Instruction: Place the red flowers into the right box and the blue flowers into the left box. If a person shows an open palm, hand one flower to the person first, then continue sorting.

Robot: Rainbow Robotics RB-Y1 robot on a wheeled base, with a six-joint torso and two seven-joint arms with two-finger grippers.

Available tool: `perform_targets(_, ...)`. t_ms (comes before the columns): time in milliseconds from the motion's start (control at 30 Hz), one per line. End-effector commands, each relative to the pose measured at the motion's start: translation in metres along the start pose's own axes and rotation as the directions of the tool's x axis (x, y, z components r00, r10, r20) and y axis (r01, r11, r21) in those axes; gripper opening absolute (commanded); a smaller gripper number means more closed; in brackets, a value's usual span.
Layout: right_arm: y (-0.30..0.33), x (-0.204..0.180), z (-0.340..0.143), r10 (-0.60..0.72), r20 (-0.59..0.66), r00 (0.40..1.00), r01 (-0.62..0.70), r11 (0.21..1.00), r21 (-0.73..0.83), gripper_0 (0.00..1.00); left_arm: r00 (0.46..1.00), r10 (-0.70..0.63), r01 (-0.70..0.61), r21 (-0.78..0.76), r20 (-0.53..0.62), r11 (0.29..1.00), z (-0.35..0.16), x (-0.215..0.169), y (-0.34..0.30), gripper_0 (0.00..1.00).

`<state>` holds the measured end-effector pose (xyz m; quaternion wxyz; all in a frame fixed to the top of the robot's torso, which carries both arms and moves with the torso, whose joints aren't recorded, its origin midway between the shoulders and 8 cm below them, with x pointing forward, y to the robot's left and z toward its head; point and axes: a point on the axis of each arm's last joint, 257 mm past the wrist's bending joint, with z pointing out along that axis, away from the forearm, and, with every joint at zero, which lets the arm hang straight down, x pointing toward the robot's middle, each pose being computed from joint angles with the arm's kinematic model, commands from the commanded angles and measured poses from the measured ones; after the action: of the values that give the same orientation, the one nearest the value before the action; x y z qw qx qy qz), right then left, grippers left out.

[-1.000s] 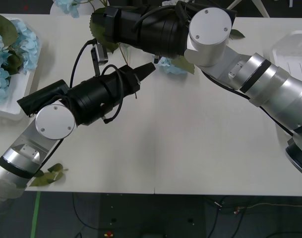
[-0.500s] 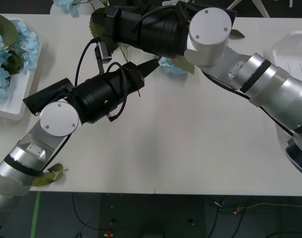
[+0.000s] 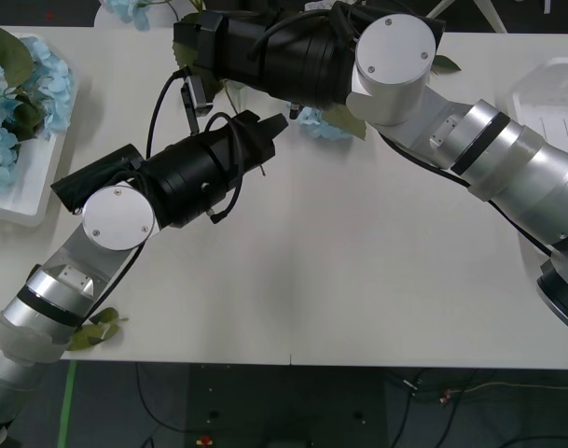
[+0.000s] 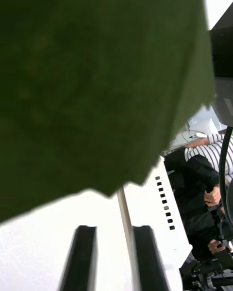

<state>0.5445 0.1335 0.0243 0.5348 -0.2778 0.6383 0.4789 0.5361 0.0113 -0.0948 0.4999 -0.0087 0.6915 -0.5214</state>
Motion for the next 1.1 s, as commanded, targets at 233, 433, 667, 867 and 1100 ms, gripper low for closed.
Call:
perform_targets(233,0.027,-0.003,0.009,-0.020,0.020,1.000,0.021,0.999,-0.048,0.00,0.999,-0.044,0.044,0.048,0.002,0.998,0.010,-0.008,-0.025,0.00)
perform_targets(433,0.024,-0.007,0.008,-0.015,0.034,0.999,0.017,0.999,-0.038,0.53,0.999,-0.048,0.048,0.048,0.004,0.998,0.009,-0.010,-0.024,0.00)
perform_targets(667,0.024,-0.015,0.007,0.004,0.049,0.999,-0.002,0.999,-0.039,0.81,0.999,-0.047,0.047,0.043,0.010,0.998,0.007,-0.014,-0.021,0.00)
perform_targets(867,0.024,-0.019,0.006,0.009,0.056,0.998,-0.007,0.999,-0.041,0.86,0.999,-0.015,0.015,-0.002,0.045,1.000,-0.009,-0.039,0.002,0.00)
perform_targets(1100,0.029,-0.030,0.006,0.063,0.074,0.995,-0.058,0.996,-0.062,0.87,0.992,0.099,-0.084,-0.180,0.079,0.980,-0.063,-0.105,0.076,0.00)
